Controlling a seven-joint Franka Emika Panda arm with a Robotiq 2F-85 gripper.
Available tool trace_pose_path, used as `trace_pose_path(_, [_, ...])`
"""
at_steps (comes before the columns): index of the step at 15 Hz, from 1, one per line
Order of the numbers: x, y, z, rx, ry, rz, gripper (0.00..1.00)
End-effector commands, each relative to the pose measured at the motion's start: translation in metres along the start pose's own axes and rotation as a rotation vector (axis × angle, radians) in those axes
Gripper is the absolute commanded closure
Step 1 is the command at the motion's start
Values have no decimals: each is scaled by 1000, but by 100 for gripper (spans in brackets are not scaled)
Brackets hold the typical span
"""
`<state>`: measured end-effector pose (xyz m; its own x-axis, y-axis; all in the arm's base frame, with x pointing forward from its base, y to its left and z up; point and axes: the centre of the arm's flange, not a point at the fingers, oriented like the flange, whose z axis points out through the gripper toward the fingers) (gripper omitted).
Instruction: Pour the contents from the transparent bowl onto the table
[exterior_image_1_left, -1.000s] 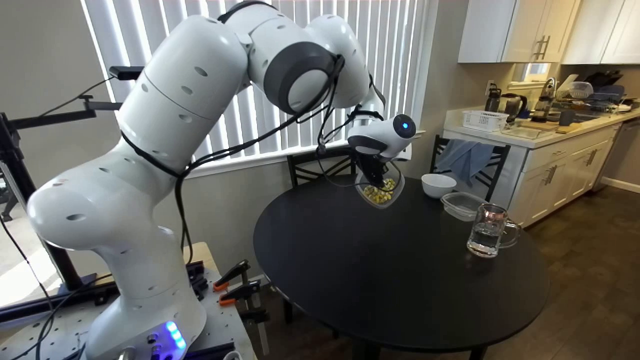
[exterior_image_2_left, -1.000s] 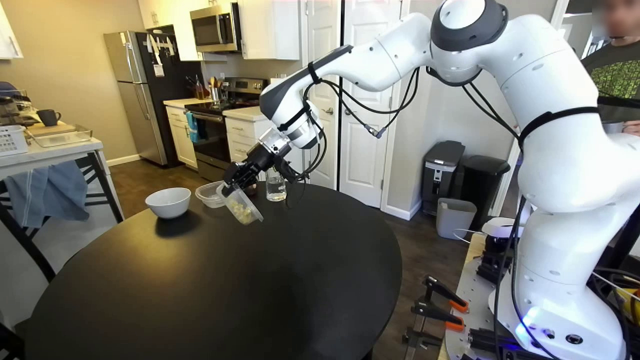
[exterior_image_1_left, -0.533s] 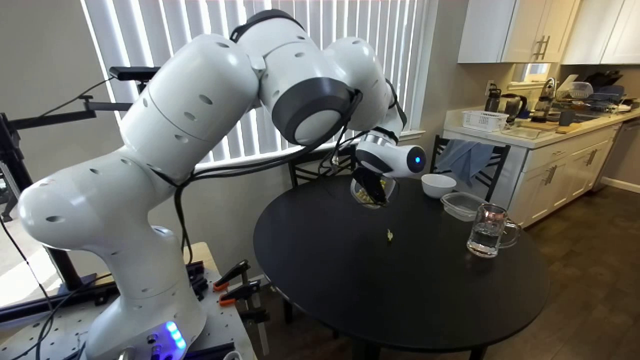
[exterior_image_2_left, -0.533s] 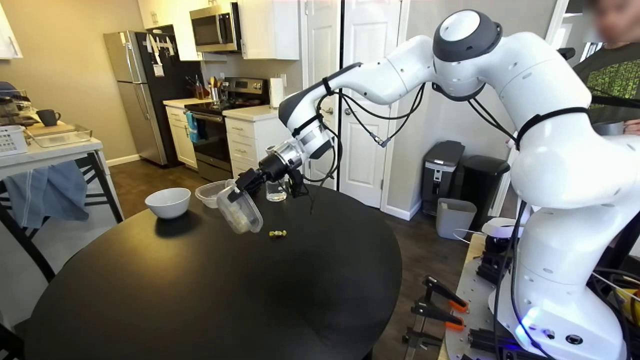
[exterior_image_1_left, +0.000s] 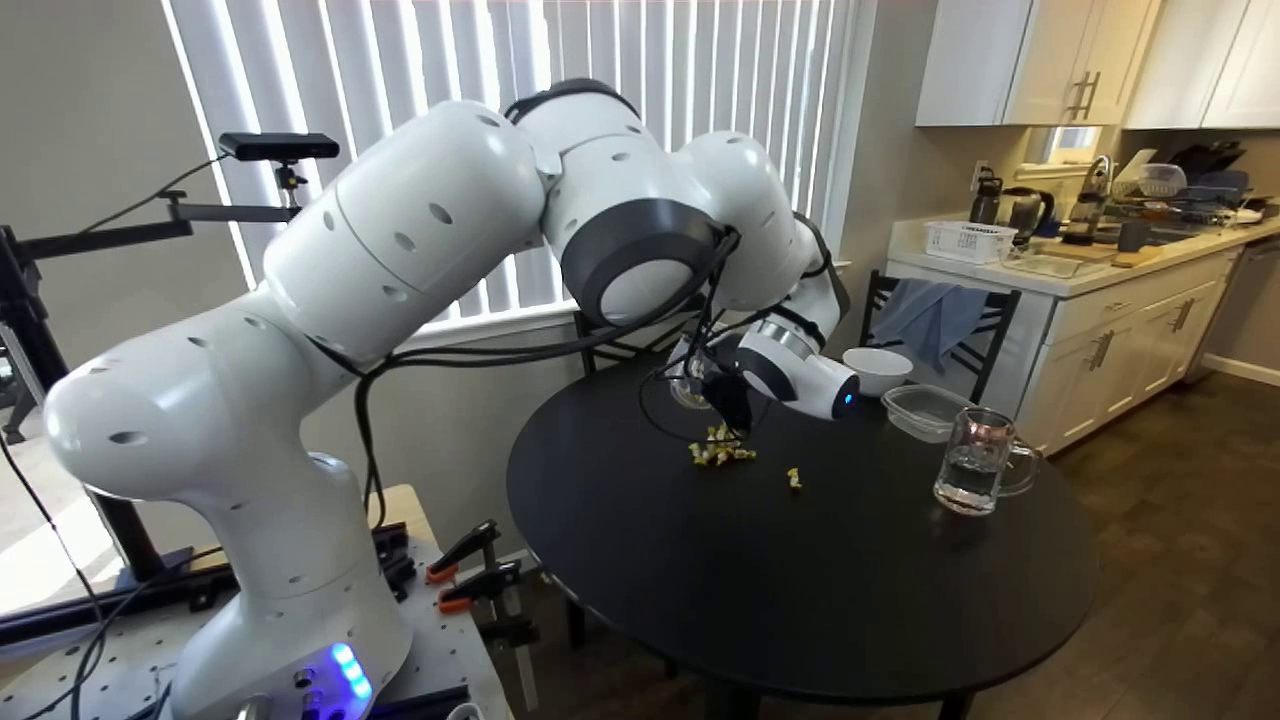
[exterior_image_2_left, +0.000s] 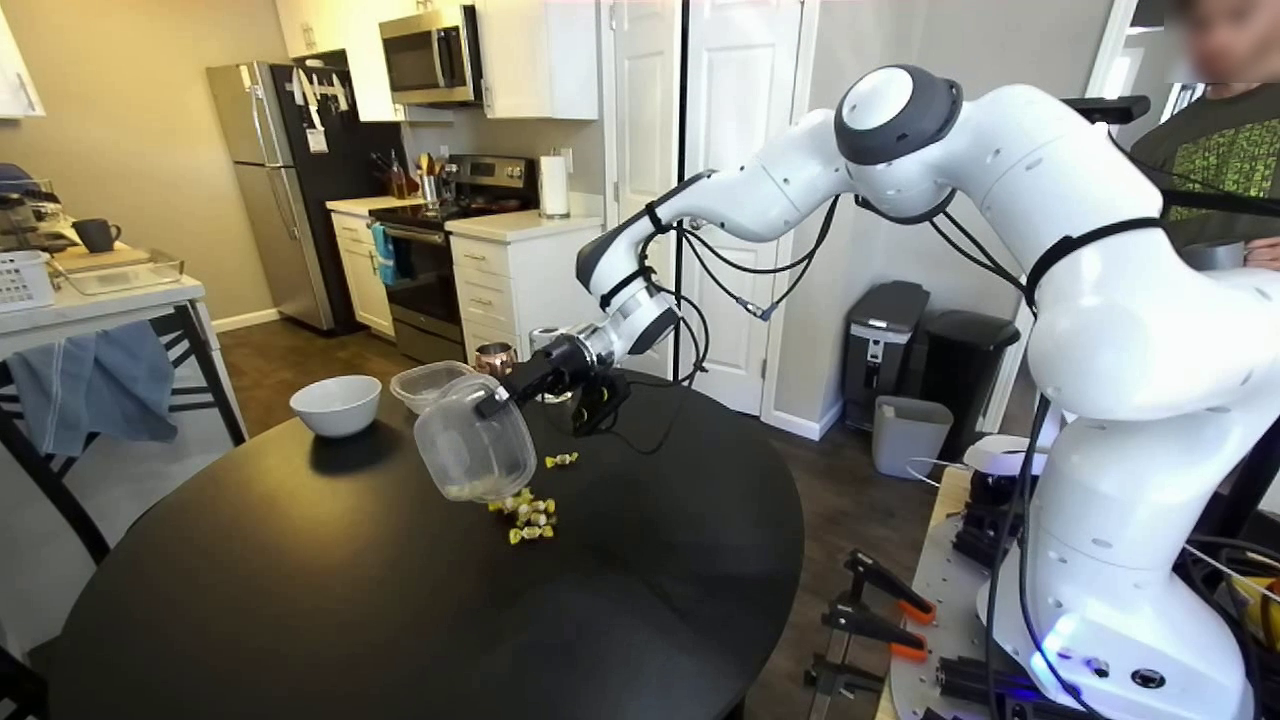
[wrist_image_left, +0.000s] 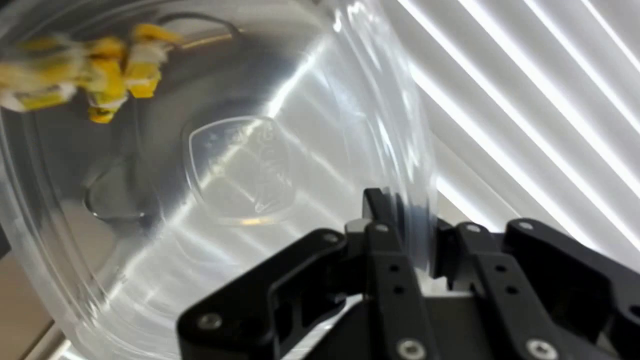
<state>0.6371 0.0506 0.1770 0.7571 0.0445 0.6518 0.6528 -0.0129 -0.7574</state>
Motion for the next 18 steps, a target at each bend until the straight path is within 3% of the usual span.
trace_pose_path(1, [4, 7, 1, 149, 15, -29, 99])
trace_pose_path(4, [6, 10, 2, 192, 13, 8, 99])
trace_pose_path(9, [12, 19, 6, -29, -91, 92, 99])
trace_pose_path(15, [23, 21, 17, -213, -211, 227, 99])
trace_pose_path(18, [28, 20, 24, -266, -250, 278, 99])
